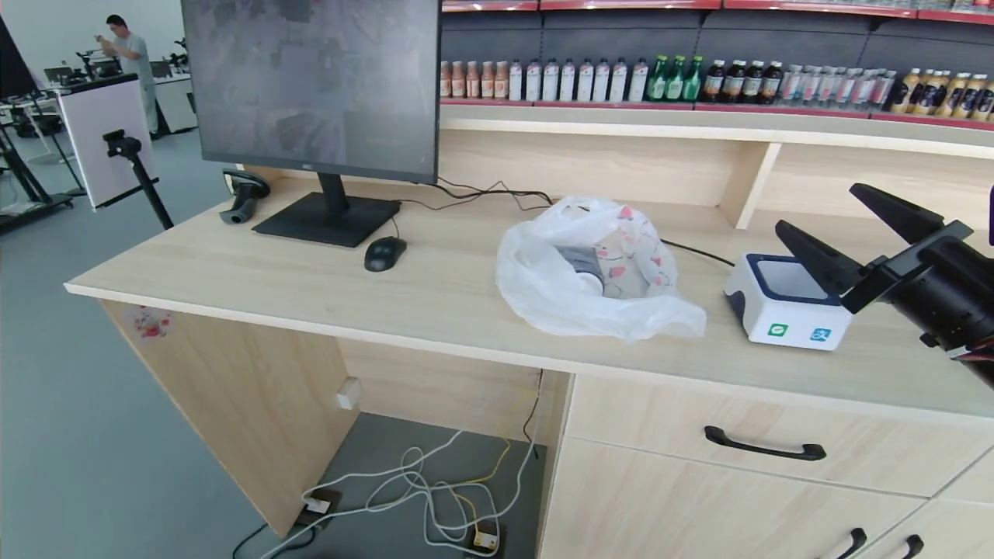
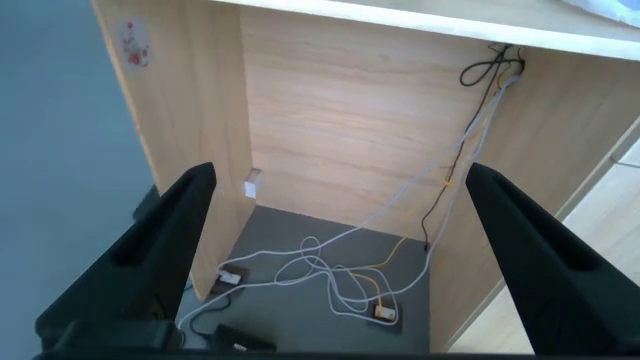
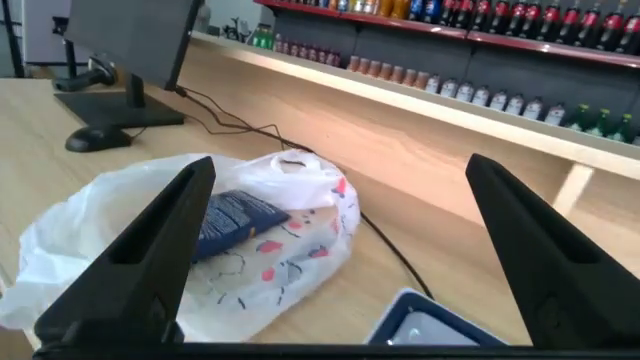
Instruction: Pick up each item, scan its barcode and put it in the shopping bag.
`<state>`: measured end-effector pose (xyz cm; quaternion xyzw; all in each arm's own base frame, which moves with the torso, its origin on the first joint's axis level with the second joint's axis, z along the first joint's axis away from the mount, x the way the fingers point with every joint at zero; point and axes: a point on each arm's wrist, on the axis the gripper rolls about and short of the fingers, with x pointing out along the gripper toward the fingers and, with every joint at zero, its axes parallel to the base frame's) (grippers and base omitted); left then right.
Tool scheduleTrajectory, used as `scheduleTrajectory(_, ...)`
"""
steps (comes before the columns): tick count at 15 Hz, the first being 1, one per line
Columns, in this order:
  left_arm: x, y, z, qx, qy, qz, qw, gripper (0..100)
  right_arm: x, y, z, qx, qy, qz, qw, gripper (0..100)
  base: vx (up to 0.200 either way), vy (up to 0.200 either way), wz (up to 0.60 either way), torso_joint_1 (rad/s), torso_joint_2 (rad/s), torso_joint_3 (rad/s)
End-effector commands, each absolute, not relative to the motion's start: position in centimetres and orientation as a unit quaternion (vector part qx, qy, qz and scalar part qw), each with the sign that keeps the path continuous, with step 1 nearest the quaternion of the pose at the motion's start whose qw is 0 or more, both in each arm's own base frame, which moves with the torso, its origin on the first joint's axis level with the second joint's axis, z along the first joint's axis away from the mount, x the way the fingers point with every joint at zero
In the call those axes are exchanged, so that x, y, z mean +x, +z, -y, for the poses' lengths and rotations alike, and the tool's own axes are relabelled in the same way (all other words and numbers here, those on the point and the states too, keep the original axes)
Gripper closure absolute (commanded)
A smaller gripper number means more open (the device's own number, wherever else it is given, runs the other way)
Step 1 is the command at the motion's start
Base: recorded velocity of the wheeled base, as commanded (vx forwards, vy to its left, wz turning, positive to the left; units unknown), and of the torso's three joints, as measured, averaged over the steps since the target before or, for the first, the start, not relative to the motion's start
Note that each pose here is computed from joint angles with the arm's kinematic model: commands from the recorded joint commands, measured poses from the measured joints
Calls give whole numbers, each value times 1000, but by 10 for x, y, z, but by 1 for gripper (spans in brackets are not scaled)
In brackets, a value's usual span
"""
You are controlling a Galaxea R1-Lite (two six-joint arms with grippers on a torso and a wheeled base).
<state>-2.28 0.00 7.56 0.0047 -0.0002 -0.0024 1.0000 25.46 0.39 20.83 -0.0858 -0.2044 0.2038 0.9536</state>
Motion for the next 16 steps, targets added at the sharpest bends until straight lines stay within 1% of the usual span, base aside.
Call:
scheduleTrajectory(1, -23, 75, 0, 5, -2, 0, 1000, 0, 256, 208, -4, -87, 203, 204, 954, 0, 0, 0, -600, -2, 2, 7)
scheduleTrajectory(3, -23, 75, 0, 5, -2, -1, 1000, 0, 259, 207, -4, -98, 200, 205, 953, 0, 0, 0, -600, 2, 5, 5)
scheduleTrajectory(4, -23, 75, 0, 5, -2, -1, 1000, 0, 258, 206, -4, -100, 199, 204, 953, 0, 0, 0, 0, 0, 0, 0)
scheduleTrajectory(9, -23, 75, 0, 5, -2, -1, 1000, 0, 249, 198, -6, -99, 197, 188, 957, 0, 0, -200, 0, 0, 0, 0)
scheduleTrajectory(13, -23, 75, 0, 5, -2, -1, 1000, 0, 244, 198, -6, -98, 195, 187, 958, 0, 0, -200, 0, 0, 5, 2)
scheduleTrajectory(16, -23, 75, 0, 5, -2, -1, 1000, 0, 243, 196, -7, -96, 196, 183, 958, 0, 0, -200, 600, 5, 4, 5)
